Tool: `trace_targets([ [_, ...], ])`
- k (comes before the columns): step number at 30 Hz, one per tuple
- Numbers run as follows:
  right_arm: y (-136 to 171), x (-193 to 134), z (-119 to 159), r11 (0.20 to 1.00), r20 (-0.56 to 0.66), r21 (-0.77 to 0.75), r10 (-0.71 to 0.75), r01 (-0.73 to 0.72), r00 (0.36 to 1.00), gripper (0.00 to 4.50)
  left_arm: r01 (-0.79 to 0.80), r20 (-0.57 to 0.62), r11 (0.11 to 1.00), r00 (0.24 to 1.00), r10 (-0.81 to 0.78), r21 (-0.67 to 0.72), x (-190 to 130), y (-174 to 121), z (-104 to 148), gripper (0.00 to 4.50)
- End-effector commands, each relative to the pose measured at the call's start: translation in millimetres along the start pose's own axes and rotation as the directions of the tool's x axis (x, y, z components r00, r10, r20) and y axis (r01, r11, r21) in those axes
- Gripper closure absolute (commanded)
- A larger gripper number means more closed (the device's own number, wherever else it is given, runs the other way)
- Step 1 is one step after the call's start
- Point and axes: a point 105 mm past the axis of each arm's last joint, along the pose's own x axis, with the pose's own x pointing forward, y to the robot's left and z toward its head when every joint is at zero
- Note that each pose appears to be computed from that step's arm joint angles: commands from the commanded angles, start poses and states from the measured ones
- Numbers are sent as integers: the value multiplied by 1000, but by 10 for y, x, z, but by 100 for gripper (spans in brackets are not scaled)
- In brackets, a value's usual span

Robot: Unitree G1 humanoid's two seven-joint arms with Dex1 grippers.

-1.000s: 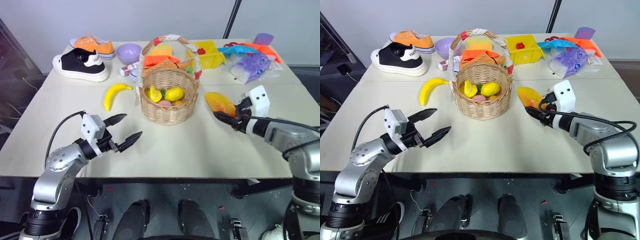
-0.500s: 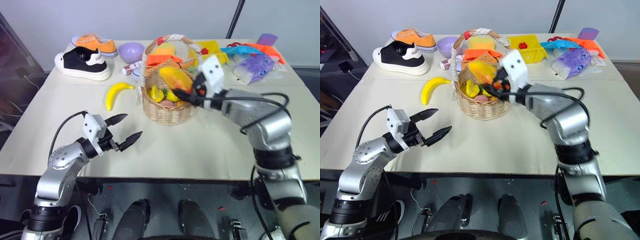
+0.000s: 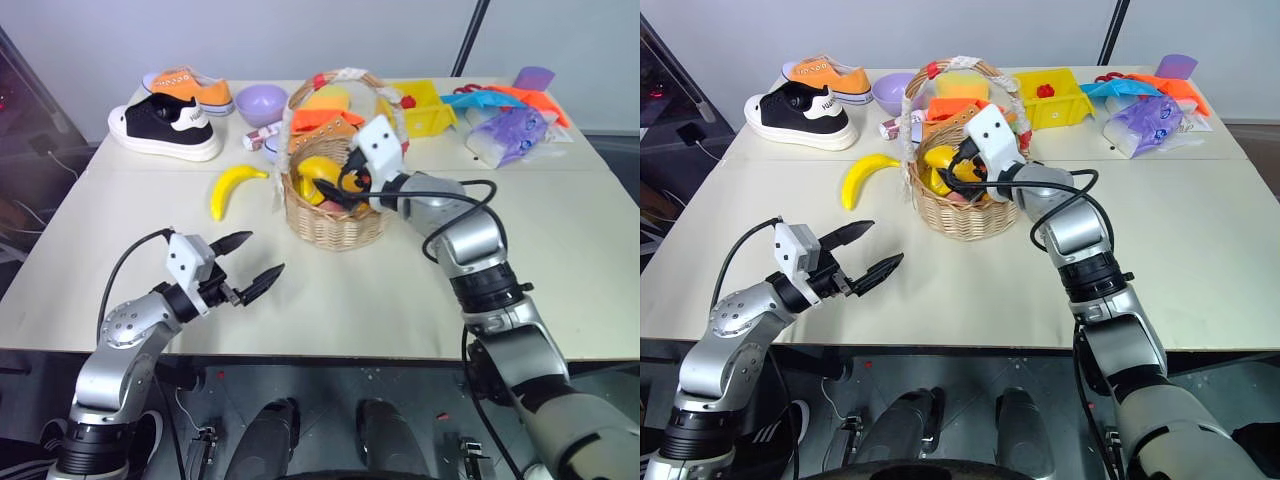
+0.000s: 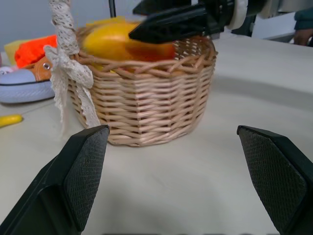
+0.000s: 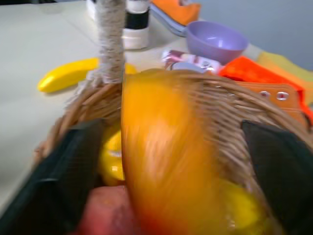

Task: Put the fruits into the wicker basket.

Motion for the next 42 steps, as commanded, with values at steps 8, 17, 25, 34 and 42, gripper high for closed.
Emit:
trace_targets([
  [8, 205, -800, 316, 982, 256, -27, 188, -187, 948, 2, -303, -20, 940, 951, 310, 154, -158, 574, 2, 0],
  [17, 426, -1290, -202, 967, 168, -121, 243, -225, 955, 2, -483, -10, 854, 869, 494, 195, -326, 861, 6, 0],
  [25, 366, -1396, -387, 975, 125, -114, 205, -191, 971, 2, -620, -56, 758, 766, 641, 203, -465, 1151, -48, 0],
  [34, 374, -1285, -405, 973, 139, -133, 206, -188, 969, 2, -638, -137, 766, 754, 643, 84, -196, 1419, -3, 0],
  [42, 339, -1185, -385, 969, 155, -188, 190, -160, 969, 2, -610, -288, 776, 724, 627, 157, 235, 1834, -35, 0],
])
